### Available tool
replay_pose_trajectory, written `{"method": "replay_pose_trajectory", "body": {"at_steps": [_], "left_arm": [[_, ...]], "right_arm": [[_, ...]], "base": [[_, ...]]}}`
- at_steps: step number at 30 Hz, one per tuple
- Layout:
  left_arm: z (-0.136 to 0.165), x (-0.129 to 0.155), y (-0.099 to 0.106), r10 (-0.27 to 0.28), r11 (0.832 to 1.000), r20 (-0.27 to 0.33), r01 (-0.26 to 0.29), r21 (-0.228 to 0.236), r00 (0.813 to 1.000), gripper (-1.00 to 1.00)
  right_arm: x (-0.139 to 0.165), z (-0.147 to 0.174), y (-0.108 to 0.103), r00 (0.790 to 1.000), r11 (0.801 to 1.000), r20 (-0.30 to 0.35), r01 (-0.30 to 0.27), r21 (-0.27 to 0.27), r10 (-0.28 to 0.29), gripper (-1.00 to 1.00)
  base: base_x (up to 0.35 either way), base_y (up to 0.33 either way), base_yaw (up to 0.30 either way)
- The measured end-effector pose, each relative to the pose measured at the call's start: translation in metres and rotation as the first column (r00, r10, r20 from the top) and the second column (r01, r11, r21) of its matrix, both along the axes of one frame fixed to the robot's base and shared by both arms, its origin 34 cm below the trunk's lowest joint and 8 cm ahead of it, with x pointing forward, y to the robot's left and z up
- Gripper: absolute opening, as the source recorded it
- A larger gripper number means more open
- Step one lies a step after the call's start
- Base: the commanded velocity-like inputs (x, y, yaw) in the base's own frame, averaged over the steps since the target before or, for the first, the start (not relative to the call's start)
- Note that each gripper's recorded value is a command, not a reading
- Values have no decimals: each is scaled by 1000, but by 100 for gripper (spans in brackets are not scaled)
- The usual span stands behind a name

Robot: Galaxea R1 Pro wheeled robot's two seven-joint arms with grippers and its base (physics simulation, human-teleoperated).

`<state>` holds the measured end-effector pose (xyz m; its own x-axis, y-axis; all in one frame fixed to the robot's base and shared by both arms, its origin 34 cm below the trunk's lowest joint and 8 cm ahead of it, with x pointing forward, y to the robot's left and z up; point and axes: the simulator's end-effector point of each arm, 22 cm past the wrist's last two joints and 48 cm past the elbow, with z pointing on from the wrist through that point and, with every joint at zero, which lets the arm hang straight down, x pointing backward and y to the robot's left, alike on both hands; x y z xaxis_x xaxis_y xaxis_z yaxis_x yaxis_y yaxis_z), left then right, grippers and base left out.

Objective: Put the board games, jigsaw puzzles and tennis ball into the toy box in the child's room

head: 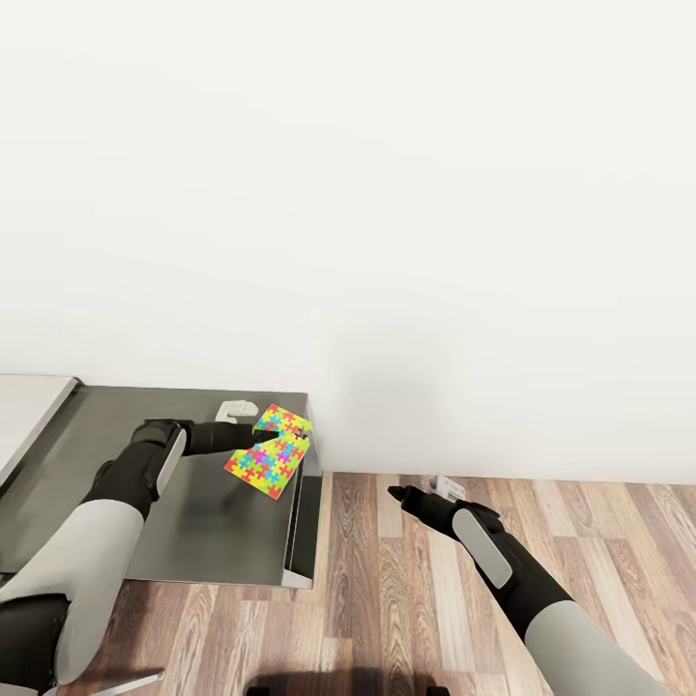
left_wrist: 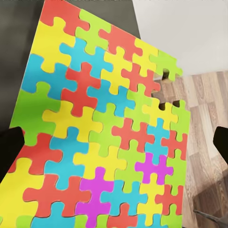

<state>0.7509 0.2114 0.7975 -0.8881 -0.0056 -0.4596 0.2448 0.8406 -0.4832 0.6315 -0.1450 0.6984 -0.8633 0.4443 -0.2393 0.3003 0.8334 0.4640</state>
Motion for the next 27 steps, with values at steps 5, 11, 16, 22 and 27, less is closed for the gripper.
{"method": "replay_pose_trajectory", "body": {"at_steps": [5,11,16,22,27], "left_arm": [[0,0,0,0,1000,1,0,0,1000,100],[0,1,3,1,1000,2,-1,4,1000,100],[2,2,5,2,1000,7,-2,8,1000,100],[6,5,7,2,1000,22,-3,11,1000,100],[10,5,7,4,1000,38,-4,9,999,100]], "right_arm": [[0,0,0,1000,1000,0,0,0,0,100],[0,0,0,1000,1000,0,0,0,0,100],[0,0,0,1000,1000,0,0,0,0,100],[0,0,0,1000,1000,0,0,0,0,100],[0,0,0,1000,1000,0,0,0,0,100]], "base": [[0,0,0],[0,0,0],[0,0,0],[0,0,0],[0,0,0]]}}
